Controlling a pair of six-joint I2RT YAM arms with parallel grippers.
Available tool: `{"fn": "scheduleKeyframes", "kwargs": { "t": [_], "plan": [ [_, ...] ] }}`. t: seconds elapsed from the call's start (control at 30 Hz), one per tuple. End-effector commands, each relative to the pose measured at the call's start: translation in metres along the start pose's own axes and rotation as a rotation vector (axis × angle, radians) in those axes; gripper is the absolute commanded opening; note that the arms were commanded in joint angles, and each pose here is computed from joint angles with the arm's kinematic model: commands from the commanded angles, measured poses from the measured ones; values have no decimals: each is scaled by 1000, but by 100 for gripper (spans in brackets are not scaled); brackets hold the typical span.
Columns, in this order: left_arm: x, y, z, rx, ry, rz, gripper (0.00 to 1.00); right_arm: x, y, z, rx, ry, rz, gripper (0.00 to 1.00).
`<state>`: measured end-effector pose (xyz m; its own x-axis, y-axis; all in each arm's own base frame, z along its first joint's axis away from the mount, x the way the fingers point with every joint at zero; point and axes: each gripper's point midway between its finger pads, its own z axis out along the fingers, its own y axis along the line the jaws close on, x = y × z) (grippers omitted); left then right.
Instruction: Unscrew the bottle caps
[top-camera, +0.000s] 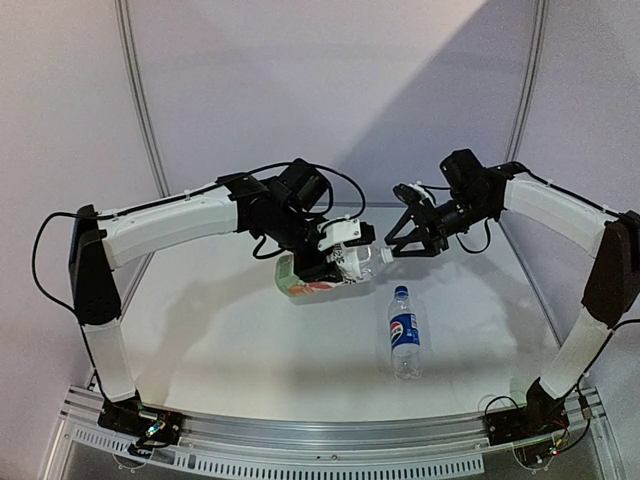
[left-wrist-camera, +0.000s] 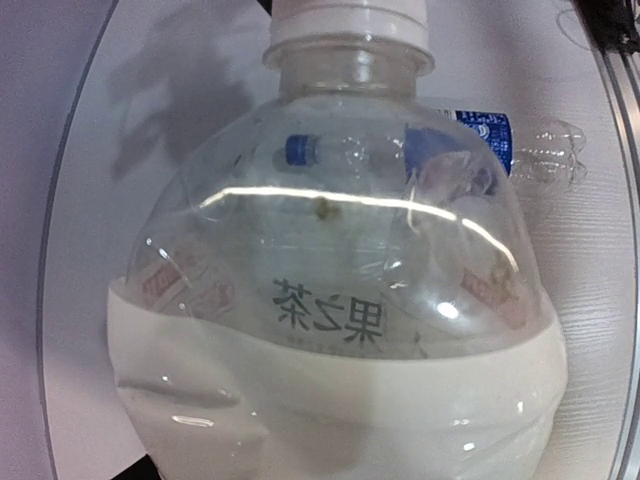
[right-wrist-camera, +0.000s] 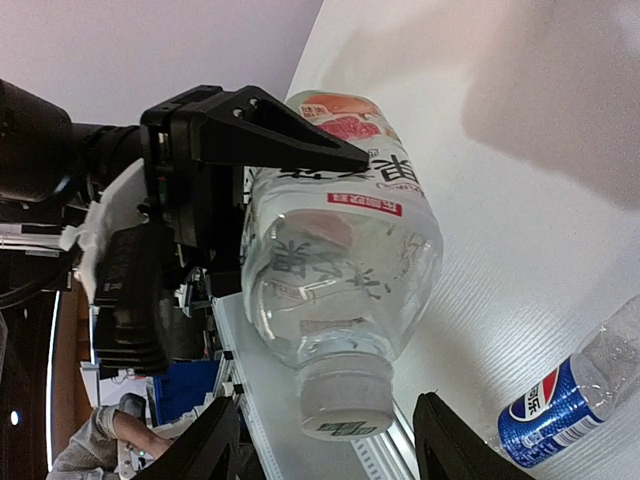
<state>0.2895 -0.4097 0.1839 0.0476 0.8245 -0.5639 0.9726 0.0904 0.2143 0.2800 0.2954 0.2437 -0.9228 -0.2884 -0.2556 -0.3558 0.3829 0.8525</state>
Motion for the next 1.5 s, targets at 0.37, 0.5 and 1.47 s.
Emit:
{"fn": "scheduleKeyframes", "kwargs": {
  "t": [0.37, 0.5, 1.47],
  "plan": [
    [-29, -6, -10, 9, -77, 33, 0, 7, -11, 2, 9, 15, -13, 40],
    [-27, -6, -8, 9, -71, 30, 0, 10, -7, 1, -7, 26, -29, 38],
    [-18, -10, 3, 105, -76, 17, 0, 46, 3, -24, 614, -89, -2259, 0]
  ]
}}
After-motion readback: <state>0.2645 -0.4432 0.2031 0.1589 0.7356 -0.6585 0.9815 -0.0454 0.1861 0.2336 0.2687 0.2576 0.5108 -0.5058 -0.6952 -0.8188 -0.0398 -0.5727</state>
